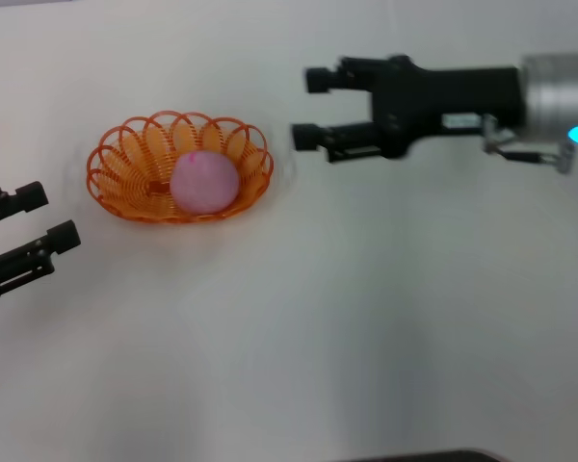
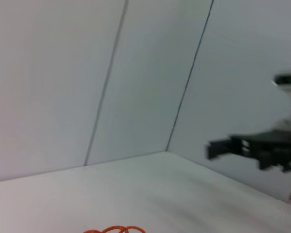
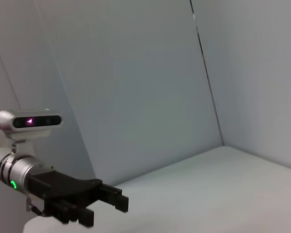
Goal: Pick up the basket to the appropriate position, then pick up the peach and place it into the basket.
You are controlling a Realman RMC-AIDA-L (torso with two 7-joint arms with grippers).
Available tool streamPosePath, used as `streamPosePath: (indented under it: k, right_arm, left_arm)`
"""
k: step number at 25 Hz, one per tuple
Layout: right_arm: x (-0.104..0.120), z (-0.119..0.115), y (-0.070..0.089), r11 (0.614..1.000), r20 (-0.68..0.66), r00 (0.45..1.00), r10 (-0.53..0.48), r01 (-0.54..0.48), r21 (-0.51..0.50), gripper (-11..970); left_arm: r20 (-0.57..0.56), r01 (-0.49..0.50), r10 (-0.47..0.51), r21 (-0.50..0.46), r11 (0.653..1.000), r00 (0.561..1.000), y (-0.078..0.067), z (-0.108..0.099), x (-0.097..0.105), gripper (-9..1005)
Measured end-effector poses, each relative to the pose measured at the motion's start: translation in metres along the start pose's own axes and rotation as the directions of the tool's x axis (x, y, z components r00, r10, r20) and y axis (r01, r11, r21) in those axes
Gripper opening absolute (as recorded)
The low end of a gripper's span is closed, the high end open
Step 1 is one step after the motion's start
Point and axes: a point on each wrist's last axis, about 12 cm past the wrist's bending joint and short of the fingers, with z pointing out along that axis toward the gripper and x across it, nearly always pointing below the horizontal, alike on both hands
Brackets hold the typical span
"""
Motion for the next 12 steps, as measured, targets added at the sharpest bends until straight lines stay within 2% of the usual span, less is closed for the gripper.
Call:
streamPosePath:
  k: [6, 12]
  right_arm:
    - [0.036, -0.039, 0.010, 0.997, -0.013, 0.999, 0.030, -0.029, 0.067, 899]
    - [0.050, -0.067, 0.010, 0.990, -0.119, 0.987, 0.107, -0.095, 0.103, 899]
  left_arm:
    - [0.008, 0.000, 0.000, -0.014, 1.000, 1.000, 0.001, -0.002, 0.000, 704]
    - [-0.005, 0.000, 0.000, -0.024, 1.000, 1.000, 0.003, -0.003, 0.000, 703]
